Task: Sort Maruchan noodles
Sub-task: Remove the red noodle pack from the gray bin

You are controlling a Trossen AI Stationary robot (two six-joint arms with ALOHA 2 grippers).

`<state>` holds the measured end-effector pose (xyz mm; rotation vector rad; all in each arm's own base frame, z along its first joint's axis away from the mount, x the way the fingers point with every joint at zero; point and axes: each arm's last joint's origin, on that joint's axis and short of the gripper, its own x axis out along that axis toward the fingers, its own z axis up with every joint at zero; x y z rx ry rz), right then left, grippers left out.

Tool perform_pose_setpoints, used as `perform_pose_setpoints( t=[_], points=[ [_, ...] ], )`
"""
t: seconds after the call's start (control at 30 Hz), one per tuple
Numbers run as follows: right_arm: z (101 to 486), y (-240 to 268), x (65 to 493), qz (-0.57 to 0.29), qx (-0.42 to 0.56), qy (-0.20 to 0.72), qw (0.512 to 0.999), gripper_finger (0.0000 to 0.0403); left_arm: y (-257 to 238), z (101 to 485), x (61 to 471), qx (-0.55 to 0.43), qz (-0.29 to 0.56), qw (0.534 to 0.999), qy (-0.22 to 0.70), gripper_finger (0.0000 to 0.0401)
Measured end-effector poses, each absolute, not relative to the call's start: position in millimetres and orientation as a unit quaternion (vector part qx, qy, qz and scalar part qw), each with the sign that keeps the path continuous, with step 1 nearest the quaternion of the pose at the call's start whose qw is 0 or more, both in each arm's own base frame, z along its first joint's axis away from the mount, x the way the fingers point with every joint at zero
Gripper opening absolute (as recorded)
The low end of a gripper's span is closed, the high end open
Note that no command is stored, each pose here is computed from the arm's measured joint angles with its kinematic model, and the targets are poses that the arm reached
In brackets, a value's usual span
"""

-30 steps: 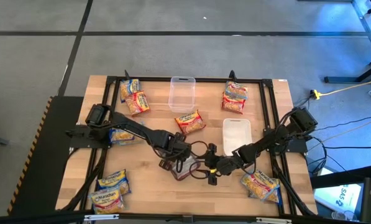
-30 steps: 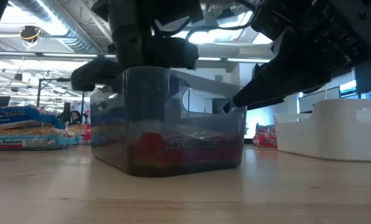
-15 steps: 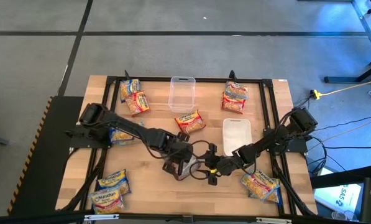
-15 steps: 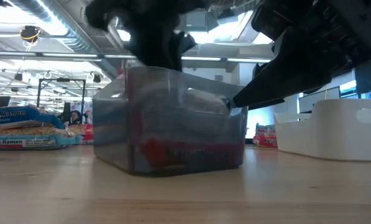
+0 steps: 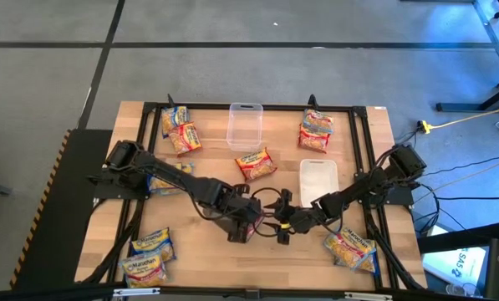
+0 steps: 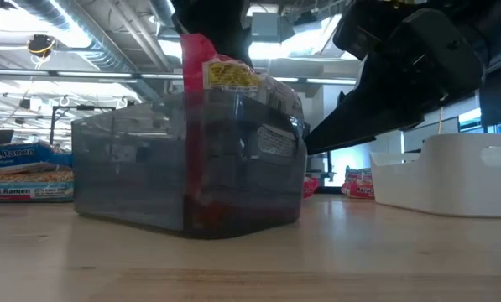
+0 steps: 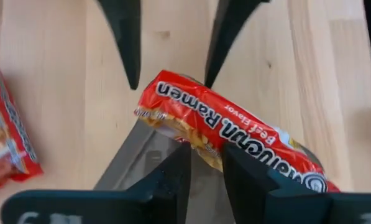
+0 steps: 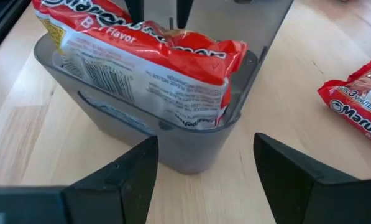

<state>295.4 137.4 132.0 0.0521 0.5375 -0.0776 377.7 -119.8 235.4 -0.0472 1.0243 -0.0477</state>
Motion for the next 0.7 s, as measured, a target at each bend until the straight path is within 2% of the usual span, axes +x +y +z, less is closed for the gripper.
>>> perform_pose_setpoints(
  t=[0.43,0.7],
  points=[
    [132,138,295,-0.034,0.025,0.265,0.963,0.0237,-116,235,379,-0.203,0.054,0.843,0.496,0.0192],
    [132,138,295,-0.034,0.025,0.265,0.963,0.0237,-110,235,381,-0.295,0.089,0.812,0.496,0.02]
  ],
)
